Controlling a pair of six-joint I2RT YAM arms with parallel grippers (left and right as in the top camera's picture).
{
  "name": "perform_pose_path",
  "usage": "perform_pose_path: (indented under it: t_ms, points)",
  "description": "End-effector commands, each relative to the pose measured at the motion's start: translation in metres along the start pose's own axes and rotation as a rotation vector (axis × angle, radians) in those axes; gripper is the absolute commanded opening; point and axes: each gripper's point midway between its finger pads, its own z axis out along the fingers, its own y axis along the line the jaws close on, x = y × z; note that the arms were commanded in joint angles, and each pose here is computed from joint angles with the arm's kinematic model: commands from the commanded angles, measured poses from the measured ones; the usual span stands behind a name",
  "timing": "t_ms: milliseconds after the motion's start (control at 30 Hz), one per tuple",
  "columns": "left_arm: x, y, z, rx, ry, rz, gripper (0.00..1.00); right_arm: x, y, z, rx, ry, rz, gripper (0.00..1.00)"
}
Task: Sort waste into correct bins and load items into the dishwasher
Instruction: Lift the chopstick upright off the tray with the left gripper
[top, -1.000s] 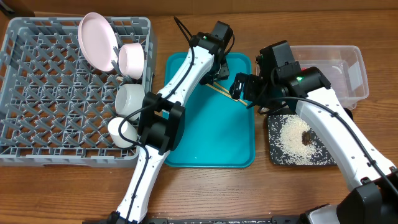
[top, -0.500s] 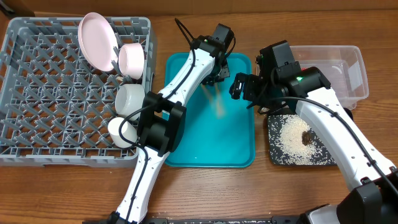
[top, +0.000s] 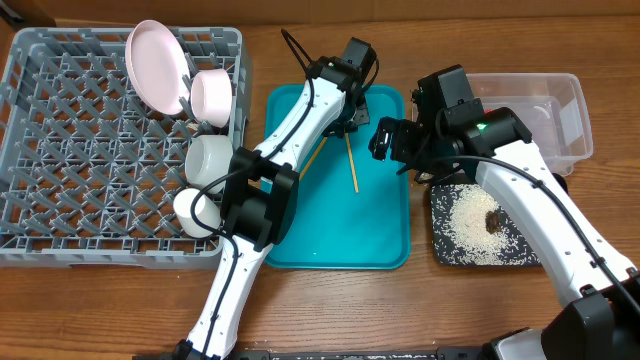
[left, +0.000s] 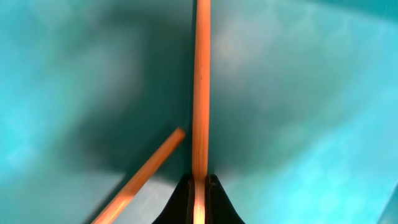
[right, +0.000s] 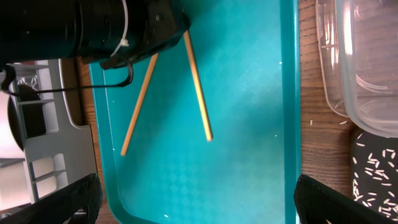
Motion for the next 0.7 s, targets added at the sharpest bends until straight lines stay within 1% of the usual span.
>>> perform_pose_path:
  t_ms: [0,200,333,467,633,667]
  points:
    - [0.002,-0.006,-0.009,0.016,0.018,0.075,0.04,-0.008,0.008,-0.011,-0.016,-0.042,-0.014,1.0]
    - [-0.013,-0.018,-0.082,0.06,-0.051,0.246,0.04,-0.008,0.008,-0.011,-0.016,-0.041,-0.014,1.0]
    - [-0.018,-0.014,-0.126,0.072,-0.083,0.308,0.04,-0.008,0.008,-0.011,-0.016,-0.042,-0.014,1.0]
    - [-0.018,0.003,-0.17,0.071,-0.102,0.338,0.04,-0.008,0.008,-0.011,-0.016,-0.042,-0.014,1.0]
    - [-0.007,0.033,-0.204,0.04,-0.07,0.352,0.04,-0.008,0.008,-0.011,-0.016,-0.042,-0.014,1.0]
    - [-0.008,0.034,-0.208,0.05,-0.073,0.375,0.04,-0.008,0.008,-0.011,-0.016,-0.042,-0.014,1.0]
